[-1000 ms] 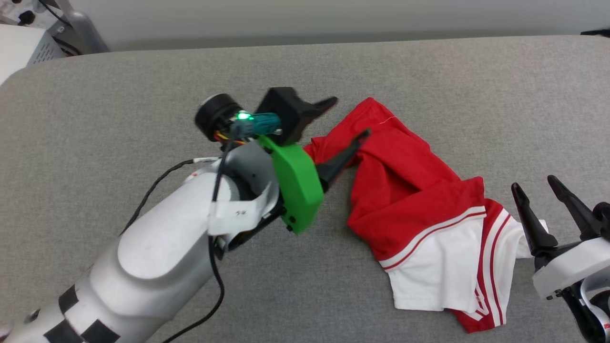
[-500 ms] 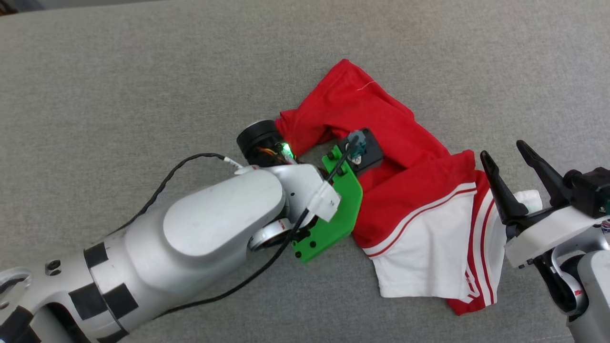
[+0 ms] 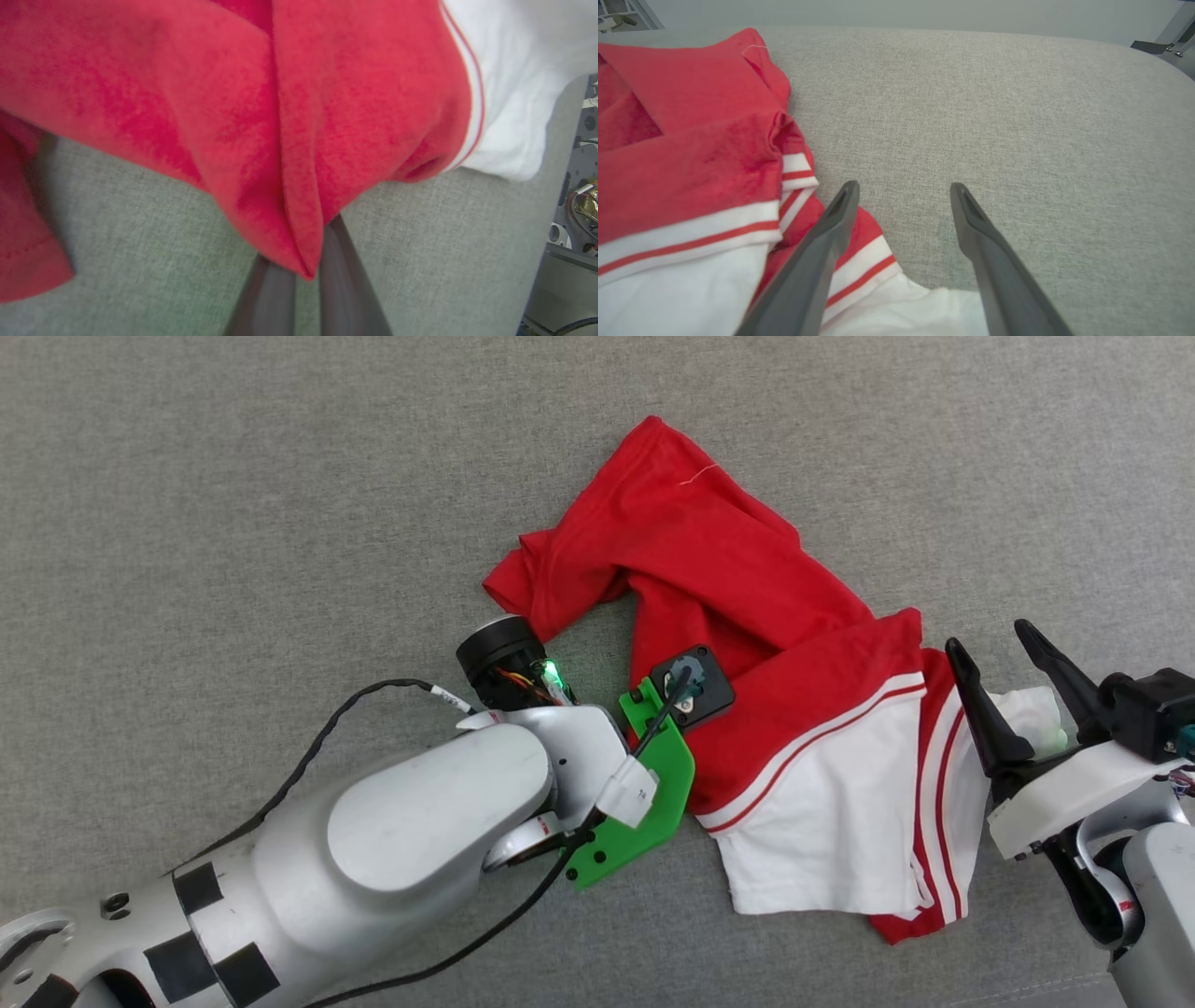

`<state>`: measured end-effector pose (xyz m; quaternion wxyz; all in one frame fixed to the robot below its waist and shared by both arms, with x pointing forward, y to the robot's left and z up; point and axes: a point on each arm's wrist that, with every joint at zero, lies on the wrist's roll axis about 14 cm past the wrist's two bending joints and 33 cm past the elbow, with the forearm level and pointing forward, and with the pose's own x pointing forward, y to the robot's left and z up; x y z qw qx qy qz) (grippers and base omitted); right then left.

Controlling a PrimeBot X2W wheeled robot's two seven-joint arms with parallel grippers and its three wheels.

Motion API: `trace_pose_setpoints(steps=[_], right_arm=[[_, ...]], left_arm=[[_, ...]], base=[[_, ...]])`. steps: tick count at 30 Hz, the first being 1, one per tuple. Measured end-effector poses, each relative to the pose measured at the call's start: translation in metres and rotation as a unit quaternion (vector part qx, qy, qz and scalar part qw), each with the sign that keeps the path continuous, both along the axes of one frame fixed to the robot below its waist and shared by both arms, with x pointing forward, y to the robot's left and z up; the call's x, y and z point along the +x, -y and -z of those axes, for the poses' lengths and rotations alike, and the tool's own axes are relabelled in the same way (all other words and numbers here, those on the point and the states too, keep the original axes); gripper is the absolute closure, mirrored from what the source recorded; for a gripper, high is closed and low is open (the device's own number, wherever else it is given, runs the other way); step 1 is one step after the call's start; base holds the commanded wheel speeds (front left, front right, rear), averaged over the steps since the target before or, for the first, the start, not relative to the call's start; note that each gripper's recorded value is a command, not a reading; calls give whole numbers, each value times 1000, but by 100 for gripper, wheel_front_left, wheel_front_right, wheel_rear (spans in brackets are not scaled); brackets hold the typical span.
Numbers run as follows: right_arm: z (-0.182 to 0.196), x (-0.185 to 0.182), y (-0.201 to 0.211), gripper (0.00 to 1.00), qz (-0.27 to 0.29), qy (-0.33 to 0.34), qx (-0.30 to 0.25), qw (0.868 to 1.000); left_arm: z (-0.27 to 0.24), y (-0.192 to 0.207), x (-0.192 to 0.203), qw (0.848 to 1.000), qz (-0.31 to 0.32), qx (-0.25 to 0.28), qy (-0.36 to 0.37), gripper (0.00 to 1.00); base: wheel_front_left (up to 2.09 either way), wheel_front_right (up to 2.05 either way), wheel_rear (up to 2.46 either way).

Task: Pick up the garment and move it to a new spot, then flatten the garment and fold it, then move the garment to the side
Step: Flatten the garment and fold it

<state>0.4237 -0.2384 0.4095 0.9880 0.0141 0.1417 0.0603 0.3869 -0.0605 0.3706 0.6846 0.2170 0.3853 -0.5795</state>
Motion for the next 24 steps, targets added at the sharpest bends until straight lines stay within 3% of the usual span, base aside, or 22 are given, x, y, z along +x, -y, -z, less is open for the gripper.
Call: trace_pose_setpoints(steps=[8,13,21,24], right_arm=[[-14,5,-7,0,-15,20,2,1000],[-24,7,-17,0,-31,35,5,999],[-33,8,-26,0,-43,47,8,998],[-29,7,-25,0,-41,42,9,998]], left_arm=[[-26,2,10,996,-47,-76,31,100],[-61,-15,50,983,-114,-125,77,100],[-84,-114,113,955,-239,-96,148,100],[-60,-173,124,941,-304,-42,143,100]], base=[[0,0,0],[0,0,0],[0,0,0],[0,0,0]])
